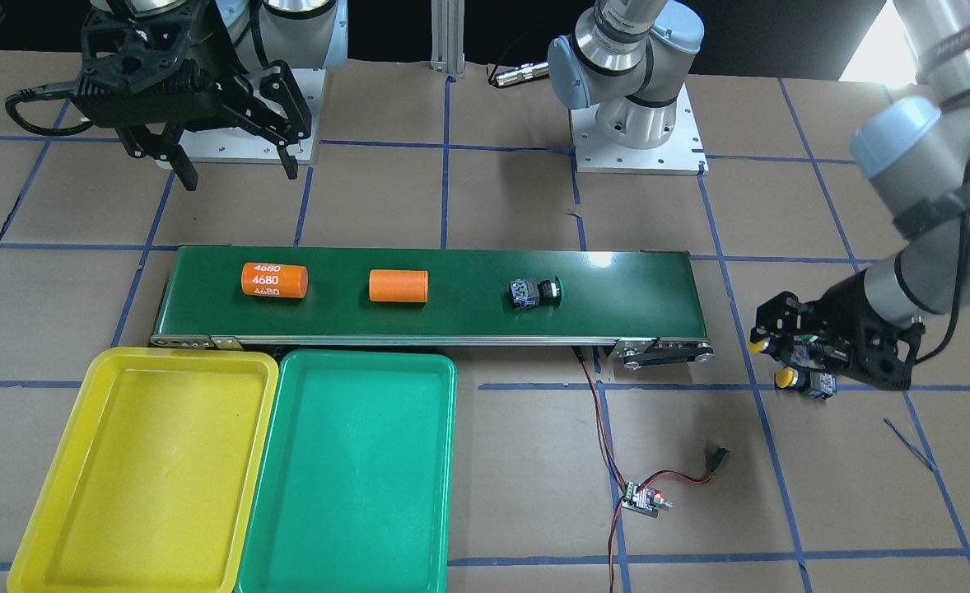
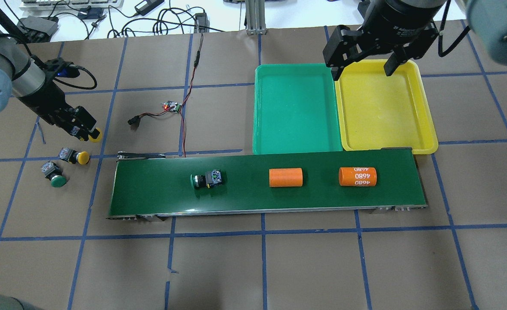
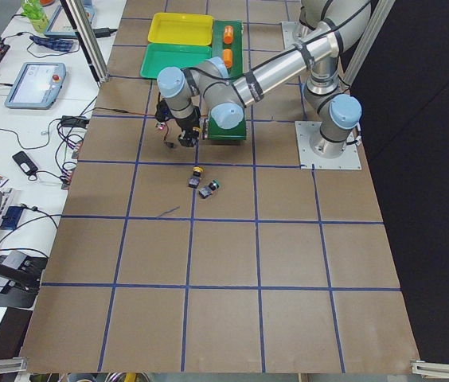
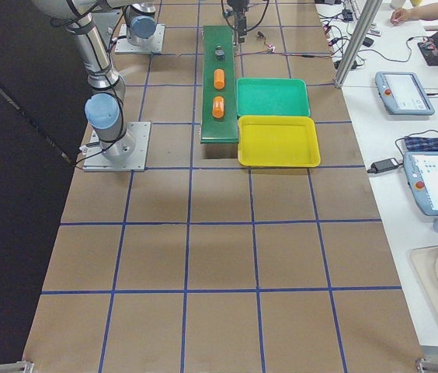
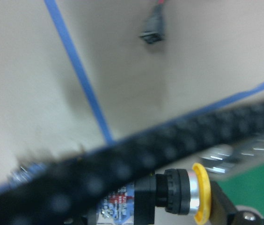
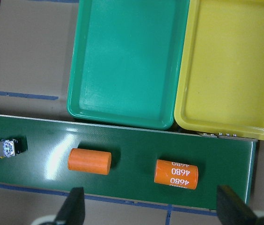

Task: Sort buttons by color to trays
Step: 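Place the yellow-capped switch on the conveyor belt, release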

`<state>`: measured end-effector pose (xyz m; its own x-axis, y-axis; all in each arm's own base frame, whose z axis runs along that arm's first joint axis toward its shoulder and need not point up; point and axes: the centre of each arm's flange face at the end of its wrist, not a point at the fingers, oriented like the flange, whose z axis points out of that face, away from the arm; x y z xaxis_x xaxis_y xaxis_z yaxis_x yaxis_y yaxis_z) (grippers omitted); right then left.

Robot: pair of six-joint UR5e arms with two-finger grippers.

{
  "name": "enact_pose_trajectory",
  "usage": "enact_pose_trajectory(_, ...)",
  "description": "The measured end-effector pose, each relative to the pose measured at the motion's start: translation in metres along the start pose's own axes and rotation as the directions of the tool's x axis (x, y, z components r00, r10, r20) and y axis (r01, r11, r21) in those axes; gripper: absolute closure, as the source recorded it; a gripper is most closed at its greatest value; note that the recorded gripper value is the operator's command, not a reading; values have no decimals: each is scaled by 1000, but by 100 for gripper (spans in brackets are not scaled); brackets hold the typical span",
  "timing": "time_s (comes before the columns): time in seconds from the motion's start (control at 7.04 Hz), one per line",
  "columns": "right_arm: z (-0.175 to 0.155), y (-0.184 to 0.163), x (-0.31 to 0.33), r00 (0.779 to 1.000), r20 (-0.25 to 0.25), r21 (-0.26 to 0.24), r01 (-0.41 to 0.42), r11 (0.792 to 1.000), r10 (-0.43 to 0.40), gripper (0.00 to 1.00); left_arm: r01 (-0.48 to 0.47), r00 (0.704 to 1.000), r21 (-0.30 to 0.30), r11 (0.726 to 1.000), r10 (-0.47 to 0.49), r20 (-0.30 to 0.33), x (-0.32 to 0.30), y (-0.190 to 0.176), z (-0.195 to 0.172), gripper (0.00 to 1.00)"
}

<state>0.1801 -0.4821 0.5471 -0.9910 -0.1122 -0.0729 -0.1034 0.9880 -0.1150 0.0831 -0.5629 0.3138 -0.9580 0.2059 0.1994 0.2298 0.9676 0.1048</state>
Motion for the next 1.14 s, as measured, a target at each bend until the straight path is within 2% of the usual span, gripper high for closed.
enact_pose_trajectory(0.14,0,0,0,1000,0,0,0,1000,0,0,75,997,-13,997,-75,-24,32,18,-8,89)
enact_pose_trajectory(0.28,0,0,0,1000,-1,0,0,1000,0,0,138,990,-34,990,-139,-27,65,33,-1,89)
enact_pose_trajectory(0.57,0,0,0,1000,-1,-1,0,1000,0,0,235,972,-47,971,-235,13,129,47,32,89)
enact_pose_trajectory(0.71,0,0,0,1000,0,0,0,1000,0,0,269,963,-41,962,-267,48,153,51,51,86)
enact_pose_trajectory(0.85,0,0,0,1000,0,1,1,1000,-1,0,299,952,-24,954,-297,80,168,55,75,35)
enact_pose_trajectory(0.99,0,0,-1,1000,1,2,1,1000,-1,0,334,938,9,943,-333,96,175,59,98,0)
enact_pose_trajectory(1.14,0,0,-1,1000,1,2,1,1000,-1,0,354,929,36,934,-356,100,177,60,110,0)
